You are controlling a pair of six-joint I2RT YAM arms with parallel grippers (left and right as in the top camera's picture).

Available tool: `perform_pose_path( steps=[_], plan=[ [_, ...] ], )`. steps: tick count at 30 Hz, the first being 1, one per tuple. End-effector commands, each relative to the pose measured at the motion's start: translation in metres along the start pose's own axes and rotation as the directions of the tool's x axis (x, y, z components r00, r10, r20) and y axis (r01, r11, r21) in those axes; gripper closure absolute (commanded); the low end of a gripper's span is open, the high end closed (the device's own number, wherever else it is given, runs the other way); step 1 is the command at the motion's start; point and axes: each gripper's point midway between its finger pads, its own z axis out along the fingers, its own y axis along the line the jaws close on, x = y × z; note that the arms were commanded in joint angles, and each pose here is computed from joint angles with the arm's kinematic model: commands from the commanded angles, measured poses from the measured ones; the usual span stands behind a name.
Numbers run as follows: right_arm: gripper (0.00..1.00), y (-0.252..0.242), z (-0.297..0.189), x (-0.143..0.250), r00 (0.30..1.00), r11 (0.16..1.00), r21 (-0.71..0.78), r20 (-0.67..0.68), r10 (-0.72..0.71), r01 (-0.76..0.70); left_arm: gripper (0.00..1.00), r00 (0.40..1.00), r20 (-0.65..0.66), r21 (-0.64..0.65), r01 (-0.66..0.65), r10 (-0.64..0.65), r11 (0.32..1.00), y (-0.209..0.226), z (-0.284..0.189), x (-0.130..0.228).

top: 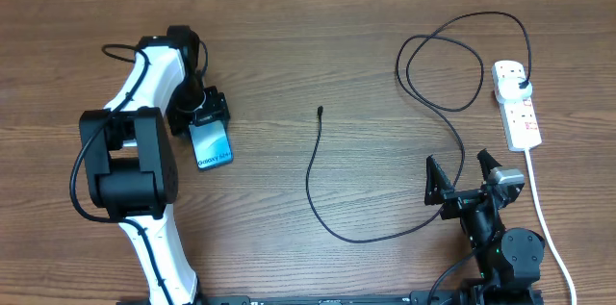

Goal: Plug charger to phone and switch on socket
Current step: 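Carry the phone with the left gripper toward the table center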

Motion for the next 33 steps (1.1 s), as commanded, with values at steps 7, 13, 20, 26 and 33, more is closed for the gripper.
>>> perform_pose_path(
  steps=[7, 13, 20, 26, 33],
  plan=[
    [0.00, 0.000, 0.000, -0.002, 1.000, 1.000, 0.000, 0.012, 0.000, 0.000, 0.27, 0.999, 0.037, 0.031, -0.010, 0.009, 0.999, -0.012, -0.017, -0.011],
    [0.00, 0.000, 0.000, -0.002, 1.000, 1.000, 0.000, 0.011, 0.000, 0.000, 0.27, 1.000, 0.018, 0.119, -0.009, 0.007, 0.993, -0.028, -0.032, -0.009],
    [0.00, 0.000, 0.000, -0.003, 1.000, 1.000, 0.000, 0.012, 0.000, 0.000, 0.27, 0.999, -0.047, 0.250, -0.002, 0.014, 0.968, -0.051, -0.044, 0.003],
    [0.00, 0.000, 0.000, -0.002, 1.000, 1.000, 0.000, 0.012, 0.000, 0.000, 0.29, 0.994, -0.111, 0.245, 0.021, 0.007, 0.969, -0.049, -0.045, 0.018],
    [0.00, 0.000, 0.000, -0.003, 1.000, 1.000, 0.000, 0.012, 0.000, 0.000, 0.34, 0.979, -0.205, 0.427, 0.089, 0.001, 0.900, -0.081, -0.059, 0.032]
  ],
)
